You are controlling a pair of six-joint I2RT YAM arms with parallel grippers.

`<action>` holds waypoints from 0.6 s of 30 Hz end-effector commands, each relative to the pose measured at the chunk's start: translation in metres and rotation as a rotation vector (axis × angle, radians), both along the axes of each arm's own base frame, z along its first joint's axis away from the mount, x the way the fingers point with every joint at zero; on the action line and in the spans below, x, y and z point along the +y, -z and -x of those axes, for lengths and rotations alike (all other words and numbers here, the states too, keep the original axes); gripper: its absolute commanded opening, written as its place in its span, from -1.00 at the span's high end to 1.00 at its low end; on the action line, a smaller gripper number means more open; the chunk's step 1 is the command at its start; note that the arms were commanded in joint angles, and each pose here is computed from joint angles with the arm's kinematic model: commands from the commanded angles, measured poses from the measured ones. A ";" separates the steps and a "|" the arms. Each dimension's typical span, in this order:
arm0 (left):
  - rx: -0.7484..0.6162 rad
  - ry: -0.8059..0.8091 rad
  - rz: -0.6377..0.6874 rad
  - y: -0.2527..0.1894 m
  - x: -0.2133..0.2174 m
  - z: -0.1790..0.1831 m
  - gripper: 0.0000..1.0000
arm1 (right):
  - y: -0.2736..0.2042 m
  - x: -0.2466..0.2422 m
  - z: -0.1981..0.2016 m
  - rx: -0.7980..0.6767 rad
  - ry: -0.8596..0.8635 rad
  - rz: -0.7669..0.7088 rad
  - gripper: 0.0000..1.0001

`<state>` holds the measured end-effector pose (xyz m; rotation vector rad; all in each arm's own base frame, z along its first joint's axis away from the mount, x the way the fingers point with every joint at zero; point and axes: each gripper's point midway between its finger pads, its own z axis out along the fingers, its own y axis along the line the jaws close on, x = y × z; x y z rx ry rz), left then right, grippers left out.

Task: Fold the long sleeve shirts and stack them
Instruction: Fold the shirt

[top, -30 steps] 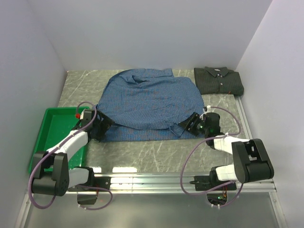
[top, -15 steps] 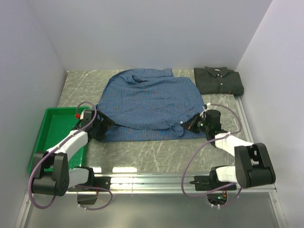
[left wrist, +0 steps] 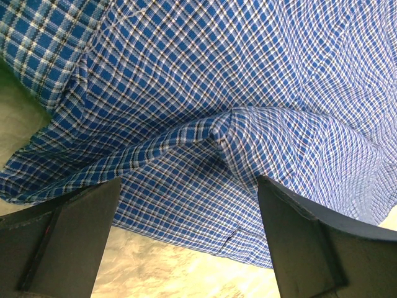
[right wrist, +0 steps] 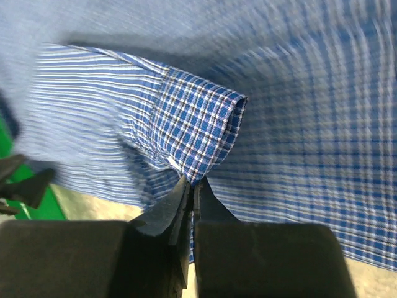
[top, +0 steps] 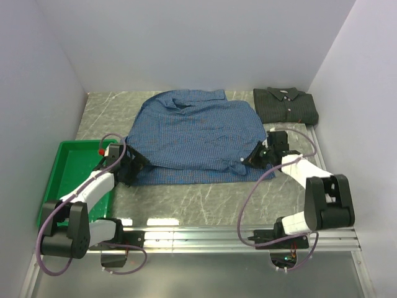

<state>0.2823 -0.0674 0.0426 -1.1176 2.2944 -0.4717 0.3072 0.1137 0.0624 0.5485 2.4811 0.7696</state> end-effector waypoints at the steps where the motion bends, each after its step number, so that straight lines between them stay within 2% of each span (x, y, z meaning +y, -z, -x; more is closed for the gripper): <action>1: -0.034 0.012 -0.011 -0.010 0.000 -0.006 -0.98 | 0.017 -0.004 0.009 0.108 0.002 0.009 0.82; 3: -0.032 0.011 -0.010 -0.009 0.000 -0.006 -0.98 | 0.023 -0.008 0.005 0.117 0.016 0.032 0.71; 4: -0.034 0.011 -0.010 -0.009 0.000 -0.006 -0.98 | 0.021 -0.010 0.002 0.105 0.024 0.043 0.57; 6: -0.029 0.012 -0.012 -0.008 0.000 -0.005 -0.98 | 0.013 -0.019 -0.006 0.056 0.047 0.088 0.43; 9: -0.047 0.020 -0.017 -0.018 0.000 -0.008 -0.98 | -0.013 -0.031 -0.016 -0.055 0.072 0.159 -0.04; 14: -0.141 0.055 -0.026 -0.059 -0.003 -0.021 -0.98 | -0.059 -0.021 -0.011 -0.259 0.000 0.124 -0.14; 18: -0.190 0.069 -0.017 -0.076 -0.007 -0.032 -0.97 | -0.060 -0.004 0.001 -0.297 -0.091 0.070 -0.13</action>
